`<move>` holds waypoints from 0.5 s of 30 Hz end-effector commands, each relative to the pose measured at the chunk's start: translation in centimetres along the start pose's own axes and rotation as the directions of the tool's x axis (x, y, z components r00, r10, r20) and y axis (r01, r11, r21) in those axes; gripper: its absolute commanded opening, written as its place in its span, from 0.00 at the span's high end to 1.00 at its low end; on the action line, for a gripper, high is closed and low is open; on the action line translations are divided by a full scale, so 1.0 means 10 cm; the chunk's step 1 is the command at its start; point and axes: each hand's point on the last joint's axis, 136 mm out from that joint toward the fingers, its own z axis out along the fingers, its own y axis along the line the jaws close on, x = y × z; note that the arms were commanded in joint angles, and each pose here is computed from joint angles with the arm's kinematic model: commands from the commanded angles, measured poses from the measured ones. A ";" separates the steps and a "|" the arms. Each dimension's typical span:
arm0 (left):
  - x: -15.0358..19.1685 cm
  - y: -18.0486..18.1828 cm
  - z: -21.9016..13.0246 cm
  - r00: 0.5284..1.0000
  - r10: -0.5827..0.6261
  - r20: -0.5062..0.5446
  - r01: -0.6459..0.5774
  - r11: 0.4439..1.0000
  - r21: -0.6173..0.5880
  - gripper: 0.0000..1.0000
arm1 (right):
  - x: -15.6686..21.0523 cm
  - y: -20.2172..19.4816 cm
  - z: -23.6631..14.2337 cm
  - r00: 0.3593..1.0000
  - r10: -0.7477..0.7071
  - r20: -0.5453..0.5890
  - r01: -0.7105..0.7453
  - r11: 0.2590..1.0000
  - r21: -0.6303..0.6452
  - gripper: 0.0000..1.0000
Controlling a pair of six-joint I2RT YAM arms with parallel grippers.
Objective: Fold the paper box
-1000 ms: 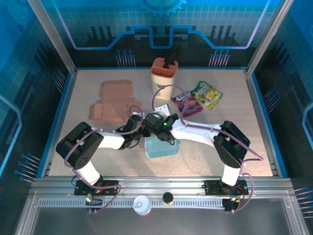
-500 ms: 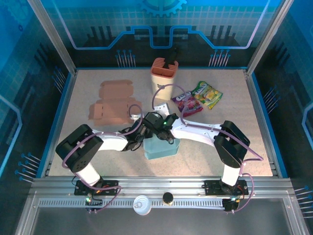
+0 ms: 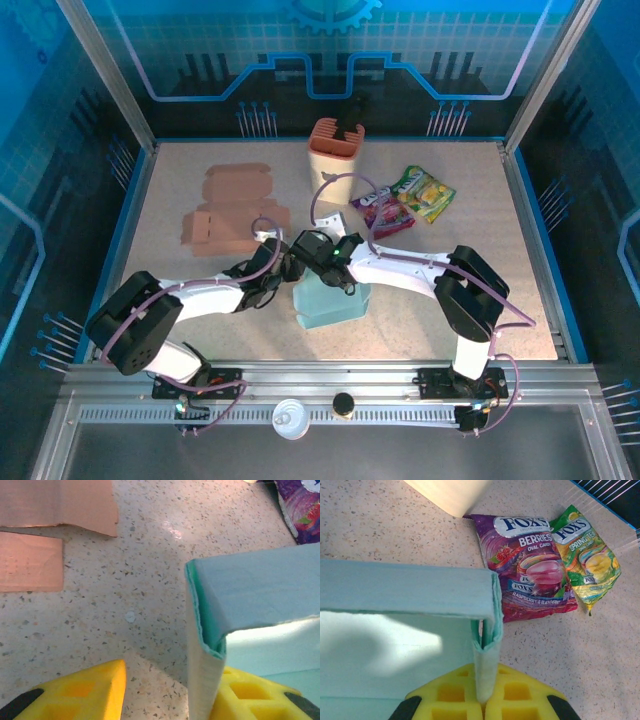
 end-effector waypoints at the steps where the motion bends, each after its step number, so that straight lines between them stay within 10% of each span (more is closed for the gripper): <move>1: -0.21 -0.18 0.01 0.999 0.029 0.039 -0.031 0.998 0.055 0.58 | 0.27 0.01 0.04 0.994 -0.094 -0.060 0.096 0.995 0.020 1.00; 11: -0.21 -0.05 0.16 0.999 0.040 0.024 -0.039 0.998 -0.056 0.99 | 0.29 0.03 0.05 0.994 -0.092 -0.062 0.093 0.996 0.016 1.00; 15: -0.17 -0.05 0.16 0.998 0.059 0.030 -0.057 0.995 -0.083 1.00 | 0.30 0.05 0.06 0.994 -0.088 -0.067 0.089 0.996 0.014 1.00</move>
